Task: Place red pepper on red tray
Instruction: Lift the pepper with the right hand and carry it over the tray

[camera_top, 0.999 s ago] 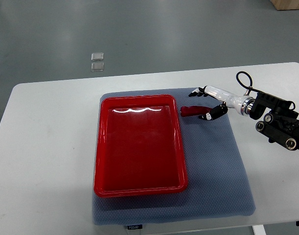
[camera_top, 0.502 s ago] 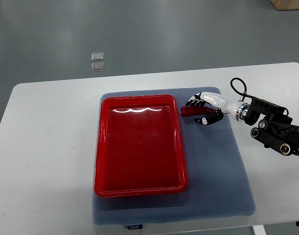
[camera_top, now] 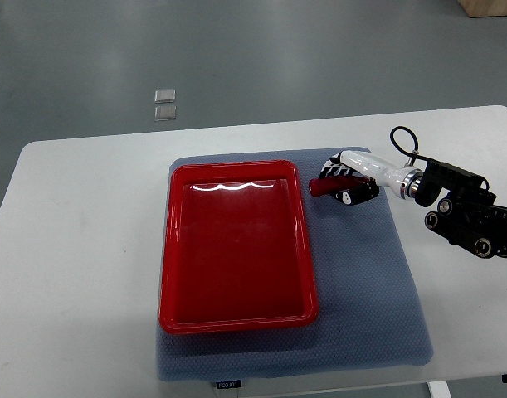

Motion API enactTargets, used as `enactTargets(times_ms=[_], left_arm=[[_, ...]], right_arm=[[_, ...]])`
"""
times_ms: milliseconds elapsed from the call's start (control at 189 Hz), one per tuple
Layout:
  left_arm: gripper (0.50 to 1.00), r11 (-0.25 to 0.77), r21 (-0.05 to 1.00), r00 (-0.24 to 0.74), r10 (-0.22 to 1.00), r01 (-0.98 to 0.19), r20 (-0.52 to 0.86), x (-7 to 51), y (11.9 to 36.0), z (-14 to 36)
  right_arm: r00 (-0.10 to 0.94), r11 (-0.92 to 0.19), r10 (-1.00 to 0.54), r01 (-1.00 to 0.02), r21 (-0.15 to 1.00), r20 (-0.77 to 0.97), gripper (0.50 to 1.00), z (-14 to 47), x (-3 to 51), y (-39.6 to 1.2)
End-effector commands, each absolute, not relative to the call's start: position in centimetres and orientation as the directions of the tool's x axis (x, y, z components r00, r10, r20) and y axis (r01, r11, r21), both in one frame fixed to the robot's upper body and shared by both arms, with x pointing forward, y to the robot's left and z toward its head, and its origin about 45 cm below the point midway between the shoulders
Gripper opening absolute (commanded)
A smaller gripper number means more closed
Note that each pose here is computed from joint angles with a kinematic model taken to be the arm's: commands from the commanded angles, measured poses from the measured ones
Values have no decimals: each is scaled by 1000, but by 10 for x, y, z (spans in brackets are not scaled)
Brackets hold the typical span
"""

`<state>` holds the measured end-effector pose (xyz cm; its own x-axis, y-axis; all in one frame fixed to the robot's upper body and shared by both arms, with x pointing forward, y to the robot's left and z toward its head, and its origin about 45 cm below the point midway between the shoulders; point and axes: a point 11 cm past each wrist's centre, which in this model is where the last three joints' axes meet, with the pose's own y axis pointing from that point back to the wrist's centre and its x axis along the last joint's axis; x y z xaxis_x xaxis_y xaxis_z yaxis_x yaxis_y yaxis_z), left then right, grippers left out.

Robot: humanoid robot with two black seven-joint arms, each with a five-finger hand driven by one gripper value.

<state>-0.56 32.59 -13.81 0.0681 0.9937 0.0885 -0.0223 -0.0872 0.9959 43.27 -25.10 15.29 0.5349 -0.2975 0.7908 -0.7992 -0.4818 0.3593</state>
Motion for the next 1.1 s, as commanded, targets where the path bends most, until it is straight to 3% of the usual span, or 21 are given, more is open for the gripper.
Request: enactTargets(times_ms=[0, 291, 439, 444, 481, 708, 1094], left_arm=[[1000, -87, 996, 69, 994, -22, 89, -6, 326, -138], [1000, -87, 996, 69, 994, -22, 89, -6, 326, -138], [1000, -87, 996, 69, 994, -22, 89, -6, 326, -138], [1000, -87, 996, 69, 994, -22, 89, -6, 326, -138], [1000, -87, 996, 69, 994, -22, 89, -6, 326, -138], [1000, -84, 996, 70, 994, -22, 86, -6, 325, -138], [1000, -64, 998, 71, 995, -24, 66, -4, 318, -139]], right_arm=[[521, -482, -300, -806, 344, 799, 500, 162, 438, -252], [483, -533, -298, -800, 276, 823, 500, 205, 460, -224], [503, -587, -289, -765, 264, 815, 500, 214, 460, -194], [515, -618, -283, -743, 257, 809, 500, 216, 458, -175], [518, -631, -281, -734, 252, 808, 500, 217, 458, -166], [579, -708, -246, -655, 264, 777, 500, 200, 437, -106], [650, -743, -234, -599, 298, 723, 500, 161, 406, -78]])
